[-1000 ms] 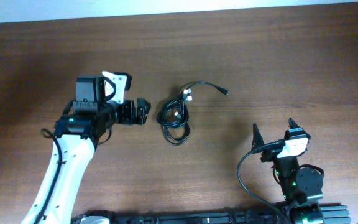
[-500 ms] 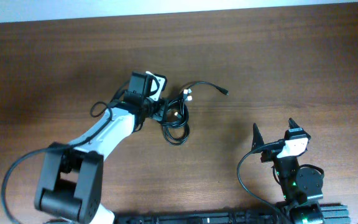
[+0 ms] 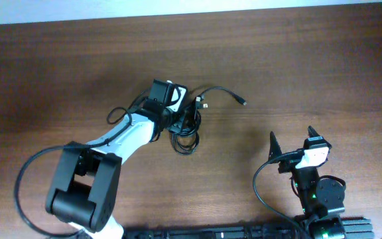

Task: Untangle cables
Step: 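Reach the left gripper to the cable bundle and grasp it, lifting, then bring the right gripper in and grasp the bundle beside the left gripper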

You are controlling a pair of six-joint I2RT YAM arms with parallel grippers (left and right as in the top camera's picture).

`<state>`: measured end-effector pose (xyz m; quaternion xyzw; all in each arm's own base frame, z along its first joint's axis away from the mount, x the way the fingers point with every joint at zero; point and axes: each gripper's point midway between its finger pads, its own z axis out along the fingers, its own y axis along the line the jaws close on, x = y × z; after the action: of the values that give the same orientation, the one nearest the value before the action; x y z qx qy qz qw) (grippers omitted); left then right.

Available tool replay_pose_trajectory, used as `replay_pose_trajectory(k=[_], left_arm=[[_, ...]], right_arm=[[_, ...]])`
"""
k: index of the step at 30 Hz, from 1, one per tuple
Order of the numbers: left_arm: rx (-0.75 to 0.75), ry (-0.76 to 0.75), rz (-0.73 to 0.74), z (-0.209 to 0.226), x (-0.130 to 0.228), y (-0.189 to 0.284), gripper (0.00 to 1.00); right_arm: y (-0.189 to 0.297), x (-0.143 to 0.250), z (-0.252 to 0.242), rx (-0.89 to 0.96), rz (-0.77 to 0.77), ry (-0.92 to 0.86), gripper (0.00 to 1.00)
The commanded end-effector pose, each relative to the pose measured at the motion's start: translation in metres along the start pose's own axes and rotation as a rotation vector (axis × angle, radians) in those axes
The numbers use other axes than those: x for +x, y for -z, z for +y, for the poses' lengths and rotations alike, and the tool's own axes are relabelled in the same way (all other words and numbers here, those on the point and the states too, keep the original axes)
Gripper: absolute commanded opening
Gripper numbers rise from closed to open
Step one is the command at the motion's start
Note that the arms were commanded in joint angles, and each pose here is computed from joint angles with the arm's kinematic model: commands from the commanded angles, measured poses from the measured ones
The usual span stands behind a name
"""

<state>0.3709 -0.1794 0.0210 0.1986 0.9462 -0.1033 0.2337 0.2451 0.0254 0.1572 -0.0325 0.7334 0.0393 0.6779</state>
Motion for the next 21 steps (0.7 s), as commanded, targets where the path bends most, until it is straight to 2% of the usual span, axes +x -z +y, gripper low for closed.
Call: replay_pose_trajectory(k=[1, 4, 8, 21], left_arm=[[0.018, 0.057, -0.193, -0.01, -0.052, 0.058, 0.0], [0.027, 0.057, -0.237, -0.014, -0.06, 0.081, 0.0], [0.021, 0.065, -0.158, -0.013, -0.041, 0.078, 0.0], [0.022, 0.064, -0.17, -0.013, -0.044, 0.078, 0.0]], right_arm=[[0.0, 0.002, 0.0, 0.003, 0.005, 0.007, 0.99], [0.0, 0.002, 0.0, 0.003, 0.005, 0.007, 0.98], [0.0, 0.002, 0.0, 0.003, 0.005, 0.007, 0.98], [0.0, 0.002, 0.0, 0.004, 0.004, 0.007, 0.98]])
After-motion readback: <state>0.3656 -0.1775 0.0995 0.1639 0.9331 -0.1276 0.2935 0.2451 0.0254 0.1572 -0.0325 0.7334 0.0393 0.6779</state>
